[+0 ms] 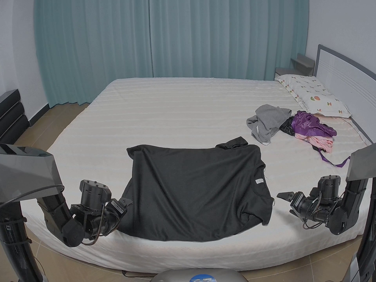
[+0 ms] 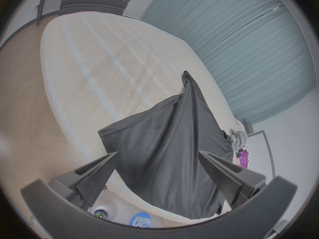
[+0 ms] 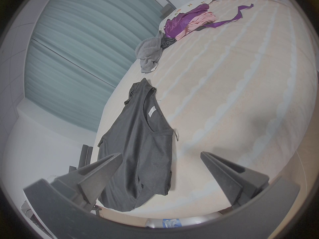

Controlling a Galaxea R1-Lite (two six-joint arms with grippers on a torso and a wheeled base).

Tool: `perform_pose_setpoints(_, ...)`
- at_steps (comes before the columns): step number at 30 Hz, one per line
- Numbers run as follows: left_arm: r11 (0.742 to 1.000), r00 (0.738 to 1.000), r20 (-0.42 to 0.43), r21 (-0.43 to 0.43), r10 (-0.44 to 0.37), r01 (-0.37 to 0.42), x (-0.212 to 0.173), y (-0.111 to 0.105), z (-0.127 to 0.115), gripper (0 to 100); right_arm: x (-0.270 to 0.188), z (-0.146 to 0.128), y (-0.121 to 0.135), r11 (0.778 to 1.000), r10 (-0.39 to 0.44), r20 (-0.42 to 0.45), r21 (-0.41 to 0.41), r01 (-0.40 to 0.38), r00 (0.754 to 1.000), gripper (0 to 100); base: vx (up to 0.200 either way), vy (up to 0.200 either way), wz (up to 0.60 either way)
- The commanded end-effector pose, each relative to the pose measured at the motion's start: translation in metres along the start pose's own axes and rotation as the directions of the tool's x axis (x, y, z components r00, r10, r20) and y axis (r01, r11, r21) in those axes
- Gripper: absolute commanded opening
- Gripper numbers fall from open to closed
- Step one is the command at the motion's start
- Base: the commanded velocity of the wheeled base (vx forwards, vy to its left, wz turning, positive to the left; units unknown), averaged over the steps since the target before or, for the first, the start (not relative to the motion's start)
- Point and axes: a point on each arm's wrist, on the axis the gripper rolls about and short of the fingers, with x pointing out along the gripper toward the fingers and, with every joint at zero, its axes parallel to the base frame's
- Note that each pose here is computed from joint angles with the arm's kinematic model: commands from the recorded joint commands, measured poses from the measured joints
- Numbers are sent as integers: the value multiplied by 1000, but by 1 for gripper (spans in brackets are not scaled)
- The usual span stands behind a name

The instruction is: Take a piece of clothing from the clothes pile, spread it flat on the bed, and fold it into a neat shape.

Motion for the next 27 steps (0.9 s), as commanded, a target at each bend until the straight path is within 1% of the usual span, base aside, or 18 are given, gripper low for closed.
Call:
perform_pose_setpoints(1,998,1000,1,53,27,-27,-7,9,1,100,1,-1,-1,1000,-3,-4,1,3,1000,100,0,0,0)
perform_pose_setpoints(5,995,997,-14,61,75,-74,5,18,-4,100,1,-1,-2,1000,-6,-7,1,6,1000,100,0,0,0)
perform_pose_setpoints(6,995,997,-14,61,76,-75,5,18,-5,100,2,-2,-2,1000,-7,-9,0,7,1000,100,0,0,0)
perform_pose_setpoints(8,992,994,-18,69,108,-106,14,25,-5,100,3,-4,-5,1000,-19,-16,-3,19,1000,100,0,0,0)
perform_pose_setpoints(11,988,991,15,84,131,-132,20,27,-2,100,6,-6,-5,1000,-15,-17,-8,15,1000,100,0,0,0)
perform_pose_setpoints(14,984,988,25,90,153,-155,24,30,-3,100,6,-9,-6,1000,-13,-22,-13,13,1000,100,0,0,0)
perform_pose_setpoints(17,983,987,25,90,159,-160,28,31,-3,100,6,-10,-5,1000,-11,-26,-18,10,1000,100,0,0,0)
perform_pose_setpoints(23,979,984,52,106,168,-172,38,29,-2,100,7,-11,-5,1000,-11,-24,-19,11,1000,100,0,0,0)
perform_pose_setpoints(27,974,980,87,124,181,-191,47,29,1,100,7,-11,-3,999,-6,-24,-33,5,1000,100,0,0,0)
